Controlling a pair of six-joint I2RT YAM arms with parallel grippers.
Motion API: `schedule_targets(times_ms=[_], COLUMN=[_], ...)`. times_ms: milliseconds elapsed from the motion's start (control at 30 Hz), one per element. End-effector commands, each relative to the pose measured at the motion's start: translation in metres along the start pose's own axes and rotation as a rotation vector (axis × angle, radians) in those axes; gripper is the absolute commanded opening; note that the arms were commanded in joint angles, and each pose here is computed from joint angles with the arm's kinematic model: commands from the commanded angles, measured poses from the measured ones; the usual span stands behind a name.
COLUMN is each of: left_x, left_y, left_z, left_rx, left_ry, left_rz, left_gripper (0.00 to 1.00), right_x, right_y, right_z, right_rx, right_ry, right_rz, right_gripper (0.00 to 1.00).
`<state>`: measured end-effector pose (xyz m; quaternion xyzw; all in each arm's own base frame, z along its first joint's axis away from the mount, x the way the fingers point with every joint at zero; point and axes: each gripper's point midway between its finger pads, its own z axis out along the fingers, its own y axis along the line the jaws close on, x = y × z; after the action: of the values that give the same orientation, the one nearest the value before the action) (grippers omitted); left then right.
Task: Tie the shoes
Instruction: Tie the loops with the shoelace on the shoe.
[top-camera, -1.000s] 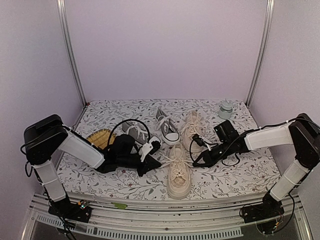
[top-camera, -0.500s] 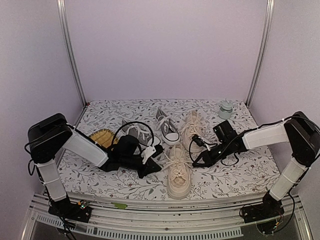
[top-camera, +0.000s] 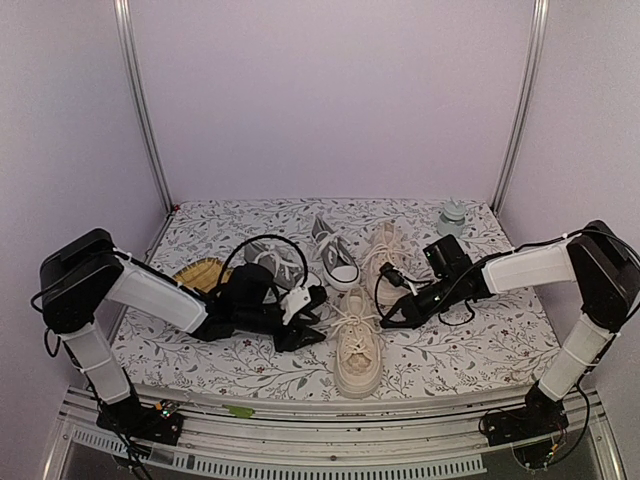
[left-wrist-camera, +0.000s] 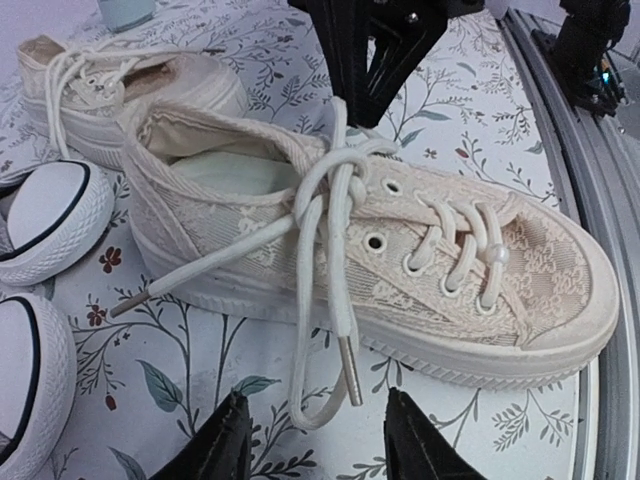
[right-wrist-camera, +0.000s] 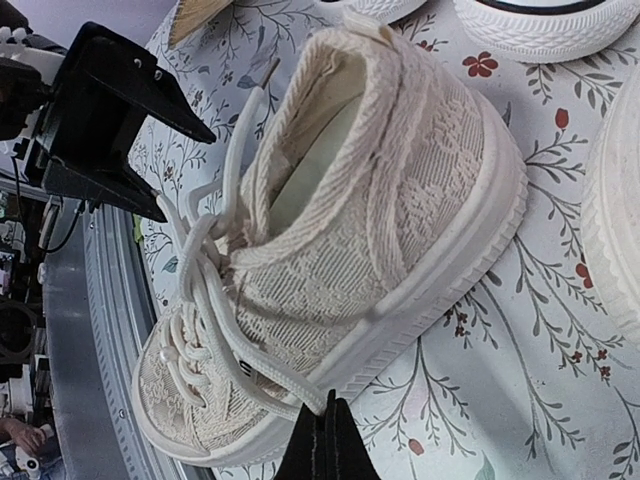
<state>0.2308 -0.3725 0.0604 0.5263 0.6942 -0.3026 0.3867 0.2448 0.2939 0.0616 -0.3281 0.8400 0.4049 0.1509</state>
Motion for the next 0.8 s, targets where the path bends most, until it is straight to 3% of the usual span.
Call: schedule_targets(times_ms=[0, 300, 400, 433, 467, 533, 633, 767], left_x=[-0.013, -0.025, -0.028, -0.027, -0.025, -0.022, -0.015, -0.004], left_y=[-0.011, 0.000, -0.010, -0.011, -0.012, -0.013, -0.017, -0.024], left_z=[0.002, 0.020, 0.018, 0.017, 0.017, 0.015, 0.006, -0.004], left_rx=[0.029, 0.007, 0.044, 0.047, 0.047, 0.048, 0.049, 0.047], left_ry=[-0.008, 0.003, -0.012, -0.012, -0.006, 0.012, 0.037, 0.065], left_rz=[0.089, 0.096, 0.106, 0.109, 0.107, 0.100, 0.077, 0.035], left_gripper=[0.46, 0.27, 0.09, 0.01, 0.00, 0.00, 0.00, 0.00], right_x=[-0.004, -0.006, -0.007, -0.008, -0.009, -0.012, -0.017, -0.017], right_y=[0.005, 0.007, 0.008, 0.010, 0.011, 0.016, 0.025, 0.032], right_z=[0.002, 0.001, 0.000, -0.001, -0.003, -0.007, -0.016, -0.022], right_rx=[-0.028, -0.029, -0.031, -0.034, -0.036, -0.038, -0.045, -0.054], right_ry=[0.004, 0.004, 0.004, 0.000, -0.004, -0.014, -0.034, -0.051], right_rz=[-0.017, -0.019, -0.049, -0.054, -0.059, -0.076, -0.105, -0.125], right_gripper=[0.01, 0.01, 0.02, 0.05, 0.10, 0.17, 0.36, 0.48])
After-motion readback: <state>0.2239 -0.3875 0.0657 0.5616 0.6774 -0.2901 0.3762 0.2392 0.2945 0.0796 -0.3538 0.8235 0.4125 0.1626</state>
